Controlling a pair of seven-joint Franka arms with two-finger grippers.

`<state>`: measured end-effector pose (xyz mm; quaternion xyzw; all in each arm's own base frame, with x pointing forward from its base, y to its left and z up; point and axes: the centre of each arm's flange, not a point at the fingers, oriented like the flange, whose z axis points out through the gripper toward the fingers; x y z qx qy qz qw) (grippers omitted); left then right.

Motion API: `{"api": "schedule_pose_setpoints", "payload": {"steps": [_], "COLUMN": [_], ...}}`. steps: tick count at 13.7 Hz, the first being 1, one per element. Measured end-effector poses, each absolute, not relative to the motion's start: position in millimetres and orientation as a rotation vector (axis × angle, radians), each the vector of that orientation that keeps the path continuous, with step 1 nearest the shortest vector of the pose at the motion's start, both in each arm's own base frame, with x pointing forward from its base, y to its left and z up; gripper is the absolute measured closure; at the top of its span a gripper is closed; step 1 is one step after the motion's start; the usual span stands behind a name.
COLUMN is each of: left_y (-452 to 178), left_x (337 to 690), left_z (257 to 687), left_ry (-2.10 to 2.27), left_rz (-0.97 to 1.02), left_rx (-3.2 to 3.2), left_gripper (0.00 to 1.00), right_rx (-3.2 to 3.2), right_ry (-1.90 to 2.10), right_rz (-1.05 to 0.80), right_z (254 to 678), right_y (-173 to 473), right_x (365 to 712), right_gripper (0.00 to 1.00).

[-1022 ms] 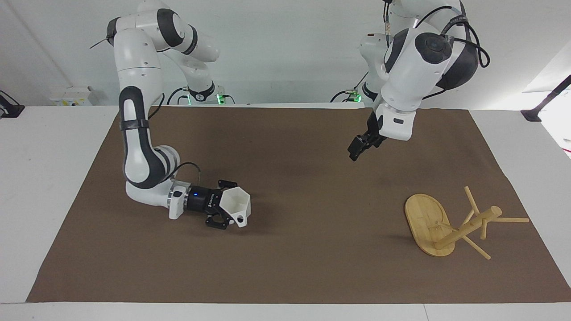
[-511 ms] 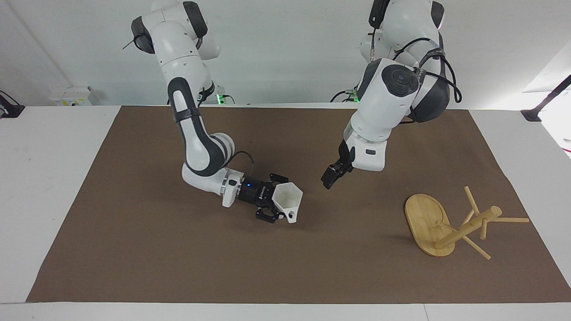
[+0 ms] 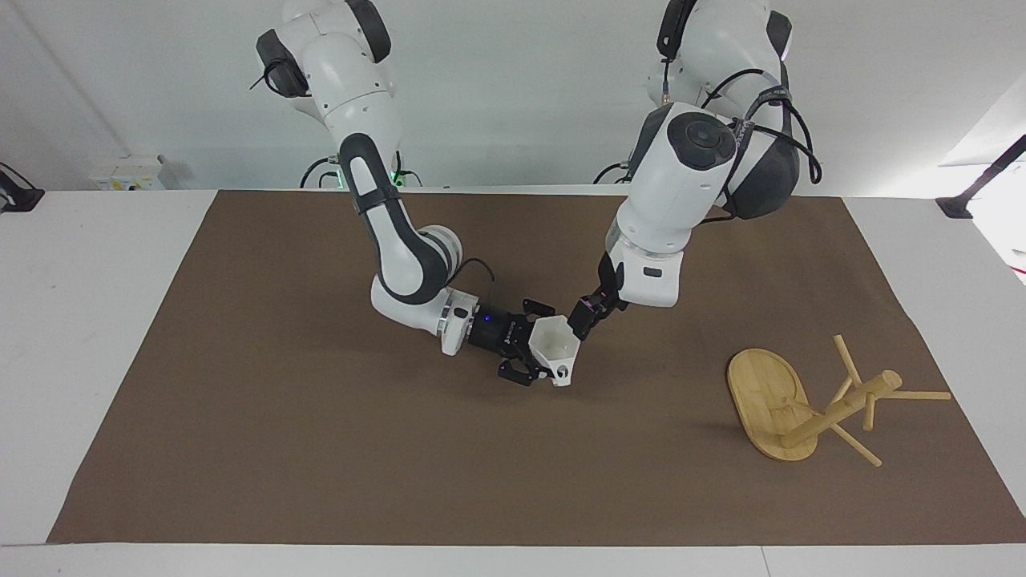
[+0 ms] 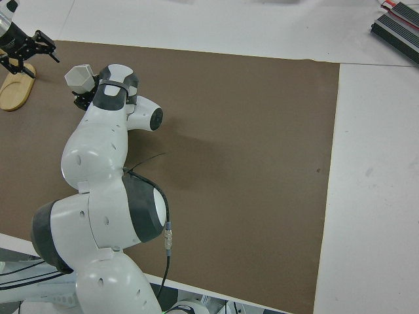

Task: Hang cup on rack
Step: 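Carry the mug toward the left gripper and let it grasp the mug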

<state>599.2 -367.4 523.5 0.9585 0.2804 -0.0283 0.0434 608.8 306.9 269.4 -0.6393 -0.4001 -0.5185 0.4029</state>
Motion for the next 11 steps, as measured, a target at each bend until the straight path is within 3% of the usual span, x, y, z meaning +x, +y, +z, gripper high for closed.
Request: {"api": "schedule_pose_setpoints", "payload": {"steps": [9,10,11], "left_y": [-401.1,-402.9,-404.4], "left_x": [583.7,582.7,581.2], "left_z": [479.2,471.8,465.3], "left_ry": [0.839,0.837,0.835], "left_rz": [-0.079,-0.081,-0.087], "left_rx": [2.939,2.941,2.945], "left_gripper": [0.02,0.04,0.17], "right_rx": [-1.622,-1.622,-1.622], "right_ry": [-1.064,-1.064,-1.064], "right_rz": [-1.336,-1.337,-1.338], "right_z": [270.6,270.9,271.2], "right_y": [312.3,312.1,312.1], "right_x": [607.3,607.7,607.9], "right_gripper": [0.21,0.21,0.21]}}
